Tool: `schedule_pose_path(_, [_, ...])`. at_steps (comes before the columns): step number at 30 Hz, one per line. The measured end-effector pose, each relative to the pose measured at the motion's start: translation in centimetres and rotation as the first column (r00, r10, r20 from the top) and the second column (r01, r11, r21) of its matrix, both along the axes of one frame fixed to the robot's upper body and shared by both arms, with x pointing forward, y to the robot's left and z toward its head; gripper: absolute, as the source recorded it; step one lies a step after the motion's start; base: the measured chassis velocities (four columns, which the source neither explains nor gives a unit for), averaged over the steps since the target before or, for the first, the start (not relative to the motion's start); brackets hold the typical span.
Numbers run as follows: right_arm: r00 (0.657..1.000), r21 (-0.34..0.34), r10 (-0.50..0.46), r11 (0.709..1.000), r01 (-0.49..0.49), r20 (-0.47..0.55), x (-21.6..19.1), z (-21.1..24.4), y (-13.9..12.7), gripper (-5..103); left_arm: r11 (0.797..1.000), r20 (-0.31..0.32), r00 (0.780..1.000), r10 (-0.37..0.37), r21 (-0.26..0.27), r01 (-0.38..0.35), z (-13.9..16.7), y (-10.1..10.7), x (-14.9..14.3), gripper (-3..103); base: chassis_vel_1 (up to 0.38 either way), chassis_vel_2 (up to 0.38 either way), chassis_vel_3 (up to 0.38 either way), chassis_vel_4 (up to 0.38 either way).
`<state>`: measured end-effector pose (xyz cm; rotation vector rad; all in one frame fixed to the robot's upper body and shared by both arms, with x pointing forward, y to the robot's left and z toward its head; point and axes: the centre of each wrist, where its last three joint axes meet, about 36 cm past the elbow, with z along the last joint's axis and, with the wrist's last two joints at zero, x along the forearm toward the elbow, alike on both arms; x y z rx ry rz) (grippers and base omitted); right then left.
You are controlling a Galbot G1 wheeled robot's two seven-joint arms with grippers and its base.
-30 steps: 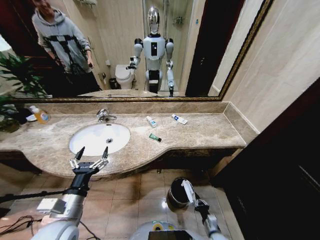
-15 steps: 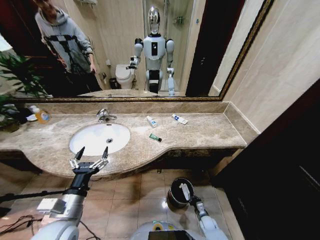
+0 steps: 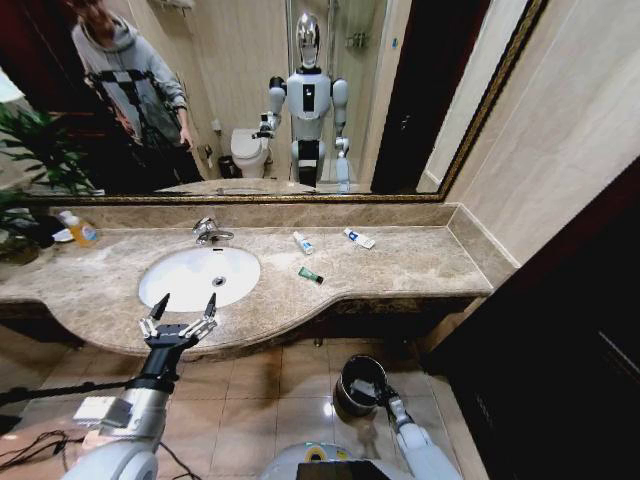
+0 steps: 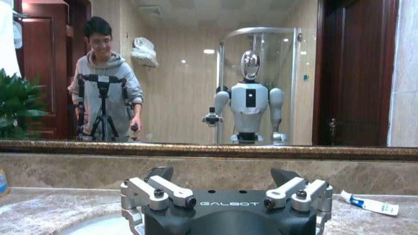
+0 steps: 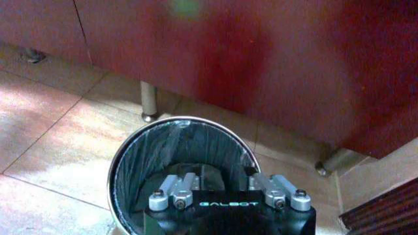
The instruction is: Pick up the trash from the sink and place it in the trash bin.
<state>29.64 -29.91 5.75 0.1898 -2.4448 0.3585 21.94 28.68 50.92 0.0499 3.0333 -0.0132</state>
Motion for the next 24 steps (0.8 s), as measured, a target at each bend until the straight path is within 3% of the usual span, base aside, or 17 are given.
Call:
schedule_pose_path(2, [1.000, 0.002, 0.006, 1.000, -0.006, 0.021, 0.0, 0.6, 0.0, 48, 1.000, 0.000, 1.000, 0.000, 0.000, 0.000, 0.0, 0.0, 0.0, 100, 0.000, 0.000, 0.000, 0.000])
schedule_pose_path(7, [0.999, 0.009, 0.004, 1.000, -0.004, 0.038, -0.6, 1.2, -0.1, 58, 1.000, 0.000, 1.000, 0.000, 0.000, 0.000, 0.0, 0.0, 0.0, 100, 0.000, 0.000, 0.000, 0.000])
schedule_pose_path(11, [0.997, 0.041, -0.042, 0.998, 0.039, 0.063, -1.4, 2.6, -0.5, 80, 1.000, 0.000, 1.000, 0.000, 0.000, 0.000, 0.0, 0.0, 0.0, 100, 0.000, 0.000, 0.000, 0.000])
schedule_pose_path(12, [0.997, 0.041, -0.042, 0.998, 0.039, 0.063, -1.4, 2.6, -0.5, 80, 1.000, 0.000, 1.000, 0.000, 0.000, 0.000, 0.0, 0.0, 0.0, 100, 0.000, 0.000, 0.000, 0.000])
schedule_pose_path(14, [0.994, 0.042, -0.068, 0.997, 0.064, 0.090, -2.2, 3.7, -0.8, 90, 1.000, 0.000, 1.000, 0.000, 0.000, 0.000, 0.0, 0.0, 0.0, 100, 0.000, 0.000, 0.000, 0.000])
schedule_pose_path(20, [0.988, 0.047, -0.107, 0.994, 0.102, 0.114, -4.8, 6.6, -1.0, 100, 1.000, 0.000, 1.000, 0.000, 0.000, 0.000, 0.0, 0.0, 0.0, 100, 0.000, 0.000, 0.000, 0.000])
schedule_pose_path(24, [0.985, 0.000, -0.124, 0.992, 0.125, 0.119, -6.2, 8.2, -0.5, 100, 1.000, 0.000, 1.000, 0.000, 0.000, 0.000, 0.0, 0.0, 0.0, 100, 0.000, 0.000, 0.000, 0.000])
